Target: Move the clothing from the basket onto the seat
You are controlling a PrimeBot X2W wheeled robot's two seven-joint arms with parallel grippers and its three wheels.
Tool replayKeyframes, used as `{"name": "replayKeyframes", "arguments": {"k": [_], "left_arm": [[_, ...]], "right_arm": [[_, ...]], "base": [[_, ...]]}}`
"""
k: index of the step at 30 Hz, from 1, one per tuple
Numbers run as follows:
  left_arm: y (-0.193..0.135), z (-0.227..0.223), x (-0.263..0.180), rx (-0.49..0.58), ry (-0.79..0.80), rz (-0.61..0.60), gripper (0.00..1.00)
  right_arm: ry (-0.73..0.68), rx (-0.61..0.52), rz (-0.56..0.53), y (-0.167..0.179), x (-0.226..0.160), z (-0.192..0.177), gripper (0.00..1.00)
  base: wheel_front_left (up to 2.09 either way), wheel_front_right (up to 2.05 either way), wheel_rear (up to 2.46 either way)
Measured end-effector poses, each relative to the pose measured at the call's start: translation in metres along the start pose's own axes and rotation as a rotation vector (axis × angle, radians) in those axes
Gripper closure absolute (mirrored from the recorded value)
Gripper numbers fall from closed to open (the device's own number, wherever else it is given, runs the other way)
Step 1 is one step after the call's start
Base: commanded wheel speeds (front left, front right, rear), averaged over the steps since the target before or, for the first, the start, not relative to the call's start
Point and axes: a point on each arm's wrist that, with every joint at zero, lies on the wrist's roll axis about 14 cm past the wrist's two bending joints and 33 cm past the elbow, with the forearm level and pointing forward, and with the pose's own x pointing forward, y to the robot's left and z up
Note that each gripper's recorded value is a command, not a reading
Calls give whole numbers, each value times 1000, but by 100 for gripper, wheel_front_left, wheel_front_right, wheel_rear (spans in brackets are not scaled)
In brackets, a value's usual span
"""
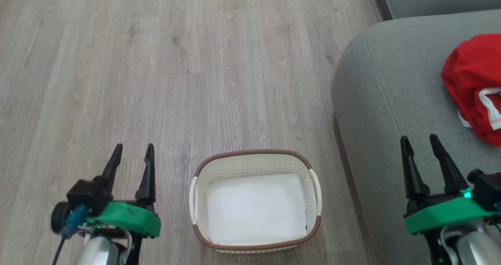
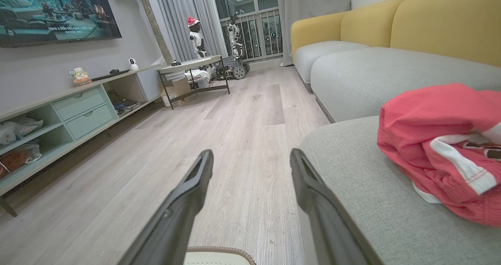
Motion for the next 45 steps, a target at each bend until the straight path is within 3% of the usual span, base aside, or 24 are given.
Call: {"name": "replayKeyframes", "arguments": {"k": [13,14,21,45], "left_arm": [[1,-9,0,-13,25,4,0],[0,-10,0,-14,29,1,100],[6,-57,-26,-33,184,34,100],[19,-58,-27,-303,200,133,100]], "right_arm": [[27,10,-10,-2,-3,-9,0],[28,10,-10,-2,-3,-9,100],[176,46,-52,-6,-28,-55,100],[177,285,-139,-14,-26,-57,100]], "base": [[0,0,0],[0,0,0],[0,0,0],[0,0,0]]}}
